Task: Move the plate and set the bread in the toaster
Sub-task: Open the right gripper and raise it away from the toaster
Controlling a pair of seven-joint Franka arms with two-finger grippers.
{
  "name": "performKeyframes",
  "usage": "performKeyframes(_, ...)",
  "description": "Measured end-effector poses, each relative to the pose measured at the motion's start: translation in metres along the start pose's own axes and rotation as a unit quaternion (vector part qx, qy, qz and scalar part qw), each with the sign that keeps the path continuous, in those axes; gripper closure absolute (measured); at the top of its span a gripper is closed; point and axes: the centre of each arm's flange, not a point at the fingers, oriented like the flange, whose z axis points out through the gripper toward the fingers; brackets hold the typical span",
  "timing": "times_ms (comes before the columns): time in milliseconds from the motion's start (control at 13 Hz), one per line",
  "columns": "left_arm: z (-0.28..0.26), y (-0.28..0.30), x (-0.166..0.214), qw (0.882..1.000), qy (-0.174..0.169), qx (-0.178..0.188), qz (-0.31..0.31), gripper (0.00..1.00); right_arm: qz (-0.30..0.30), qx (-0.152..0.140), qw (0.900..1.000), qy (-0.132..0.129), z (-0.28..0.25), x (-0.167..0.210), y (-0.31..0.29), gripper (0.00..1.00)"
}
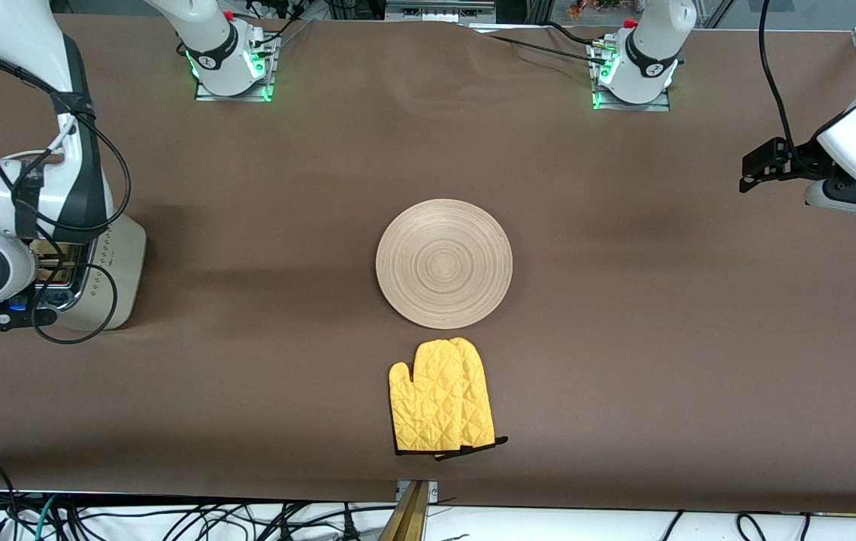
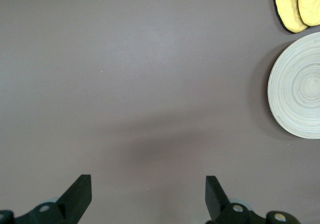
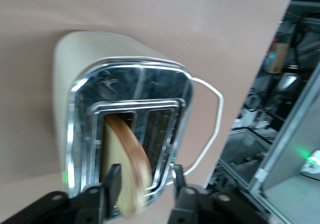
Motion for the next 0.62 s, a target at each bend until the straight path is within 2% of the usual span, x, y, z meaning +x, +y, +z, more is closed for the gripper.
performKeyframes(154, 0.0, 0.0, 0.0, 1.0, 0.0, 0.0, 0.0, 0.0, 0.013, 0.046, 0.999, 0.016, -0.022, -0.009, 0.004, 0.26)
performKeyframes(308, 0.0, 0.0, 0.0, 1.0, 0.0, 0.0, 0.0, 0.0, 0.026, 0.113, 0.992, 0.049, -0.058, -0.031, 0.014, 0.04)
performKeyframes(385, 0.0, 0.0, 0.0, 1.0, 0.0, 0.0, 0.0, 0.0, 0.022, 0.147, 0.987, 0.068, -0.08, -0.048, 0.021, 0.0)
performKeyframes(462, 0.0, 0.0, 0.0, 1.0, 0.0, 0.0, 0.0, 0.0, 0.013, 0.175, 0.981, 0.085, -0.102, -0.067, 0.026, 0.0)
performKeyframes(615, 0.0, 0.0, 0.0, 1.0, 0.0, 0.0, 0.0, 0.0, -0.011, 0.206, 0.972, 0.114, -0.151, -0.108, 0.021, 0.0)
